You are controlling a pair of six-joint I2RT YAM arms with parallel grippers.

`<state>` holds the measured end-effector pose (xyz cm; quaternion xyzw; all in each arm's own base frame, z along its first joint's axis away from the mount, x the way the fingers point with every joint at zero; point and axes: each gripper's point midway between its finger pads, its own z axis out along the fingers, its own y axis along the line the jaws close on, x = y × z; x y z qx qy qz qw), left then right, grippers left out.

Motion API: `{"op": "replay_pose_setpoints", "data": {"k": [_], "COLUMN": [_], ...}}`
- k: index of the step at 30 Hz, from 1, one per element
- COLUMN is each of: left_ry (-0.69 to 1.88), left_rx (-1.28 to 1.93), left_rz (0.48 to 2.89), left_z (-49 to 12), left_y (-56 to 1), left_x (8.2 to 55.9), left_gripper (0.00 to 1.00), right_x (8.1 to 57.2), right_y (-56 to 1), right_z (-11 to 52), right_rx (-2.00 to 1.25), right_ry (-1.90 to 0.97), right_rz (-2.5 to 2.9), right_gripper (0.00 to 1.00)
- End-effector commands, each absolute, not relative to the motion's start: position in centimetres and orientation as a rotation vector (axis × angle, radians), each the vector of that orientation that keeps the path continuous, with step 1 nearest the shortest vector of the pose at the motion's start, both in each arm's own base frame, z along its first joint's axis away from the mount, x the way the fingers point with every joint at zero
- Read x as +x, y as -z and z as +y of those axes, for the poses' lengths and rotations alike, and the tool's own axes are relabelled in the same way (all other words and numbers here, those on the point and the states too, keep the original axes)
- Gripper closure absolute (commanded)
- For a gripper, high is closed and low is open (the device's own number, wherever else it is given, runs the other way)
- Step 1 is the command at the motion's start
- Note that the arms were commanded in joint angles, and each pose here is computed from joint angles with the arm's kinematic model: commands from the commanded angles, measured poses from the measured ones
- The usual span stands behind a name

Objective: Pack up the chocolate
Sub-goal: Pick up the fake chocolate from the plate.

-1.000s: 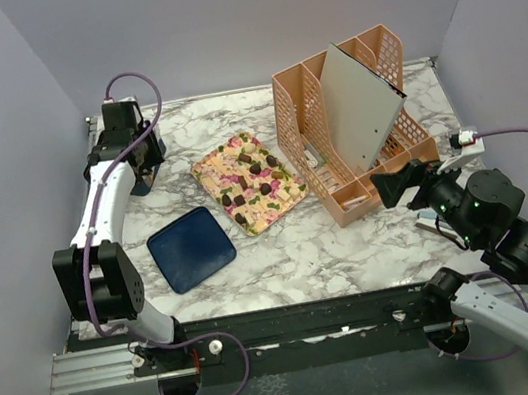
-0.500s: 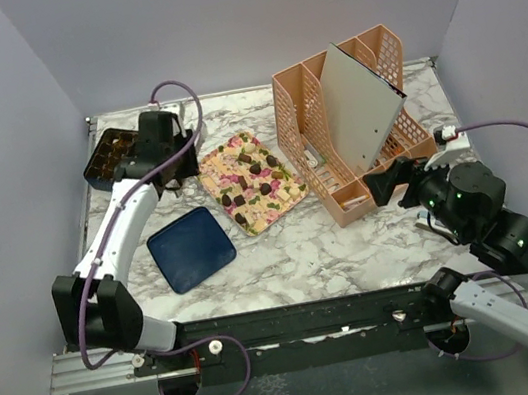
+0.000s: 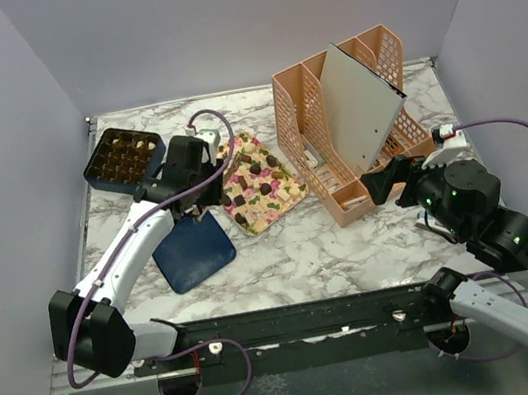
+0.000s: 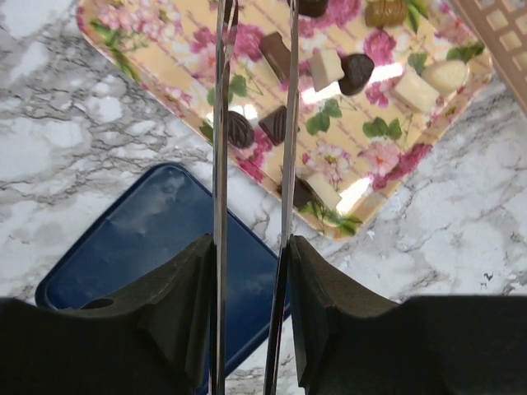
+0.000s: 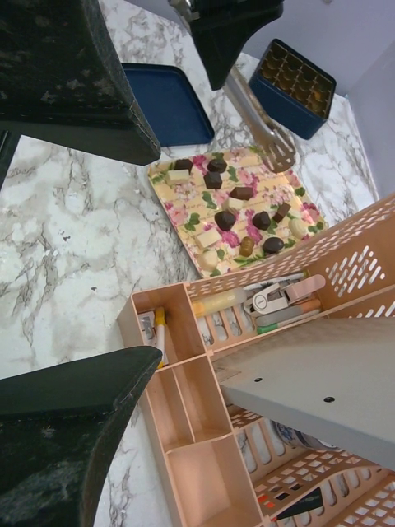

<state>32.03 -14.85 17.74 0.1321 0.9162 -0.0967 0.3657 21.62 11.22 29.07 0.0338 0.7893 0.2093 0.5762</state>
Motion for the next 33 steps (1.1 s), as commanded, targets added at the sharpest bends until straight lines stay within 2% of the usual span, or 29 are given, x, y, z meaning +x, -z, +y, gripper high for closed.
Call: {"op": "replay_pose_setpoints", "data": {"k": [1, 15, 33], "left_ry": [0.233, 0.087, 0.051], "left_rx": [0.414, 0.504, 0.534], "left_rz": [2.397, 2.456, 2.469], "left_z": [-15.5, -16.1, -17.1], "left_y": [-16.1, -13.9, -12.0], "left_x": [30.5, 29.7, 30.2], "left_gripper": [0.56, 0.52, 0.57], "right_x": [21.4, 21.4, 21.3], "right_y": [-29.5, -30.2, -30.6], "right_z": [10.6, 10.6, 10.8], "right_rx": [0.106, 0.111, 0.092], "right_ry": [-0.473, -0.489, -0.514], "right_rz": [1.852, 1.821, 1.790], "right_gripper": [0.03, 0.03, 0.03]}}
